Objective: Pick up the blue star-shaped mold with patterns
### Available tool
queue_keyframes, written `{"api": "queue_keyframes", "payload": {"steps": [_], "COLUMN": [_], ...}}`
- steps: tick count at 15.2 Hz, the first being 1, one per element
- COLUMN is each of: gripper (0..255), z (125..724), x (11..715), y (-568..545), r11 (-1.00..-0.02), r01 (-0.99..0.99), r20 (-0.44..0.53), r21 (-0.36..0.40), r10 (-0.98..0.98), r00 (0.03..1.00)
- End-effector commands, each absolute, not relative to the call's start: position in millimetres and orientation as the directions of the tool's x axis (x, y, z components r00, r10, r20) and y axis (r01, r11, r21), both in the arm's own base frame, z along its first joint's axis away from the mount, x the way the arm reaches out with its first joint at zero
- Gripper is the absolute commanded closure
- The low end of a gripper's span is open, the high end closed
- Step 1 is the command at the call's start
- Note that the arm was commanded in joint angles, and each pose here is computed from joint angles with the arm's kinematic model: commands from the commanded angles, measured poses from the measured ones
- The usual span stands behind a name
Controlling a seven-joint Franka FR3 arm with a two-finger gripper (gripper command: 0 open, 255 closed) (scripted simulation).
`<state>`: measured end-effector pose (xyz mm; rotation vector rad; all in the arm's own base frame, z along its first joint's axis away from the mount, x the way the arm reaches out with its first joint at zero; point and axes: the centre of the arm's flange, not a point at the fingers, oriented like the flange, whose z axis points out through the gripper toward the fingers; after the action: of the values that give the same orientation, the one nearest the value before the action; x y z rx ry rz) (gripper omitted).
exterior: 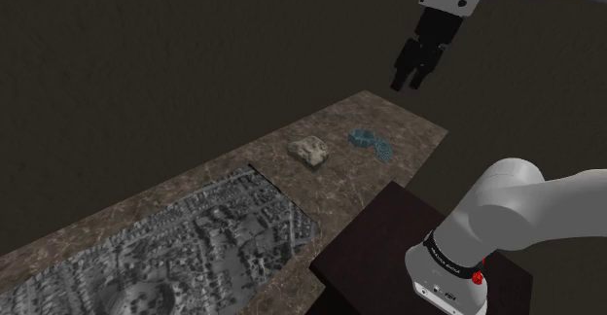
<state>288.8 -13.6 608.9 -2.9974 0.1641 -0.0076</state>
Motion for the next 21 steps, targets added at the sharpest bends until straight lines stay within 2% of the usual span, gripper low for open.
{"api": "queue_keyframes", "payload": {"steps": [1,21], "gripper": [0,0], "z": [608.9,413.6], "x": [288.8,365.7], "y": [-13.6,-160.7], "r11": [-0.984,-0.998], "r01": [-0.108,-0.015], "r20": [-0.003,-0.011], "r21": [-0.139,-0.055], "r10": [-0.109,-0.014], "r00": [0.994,1.0]}}
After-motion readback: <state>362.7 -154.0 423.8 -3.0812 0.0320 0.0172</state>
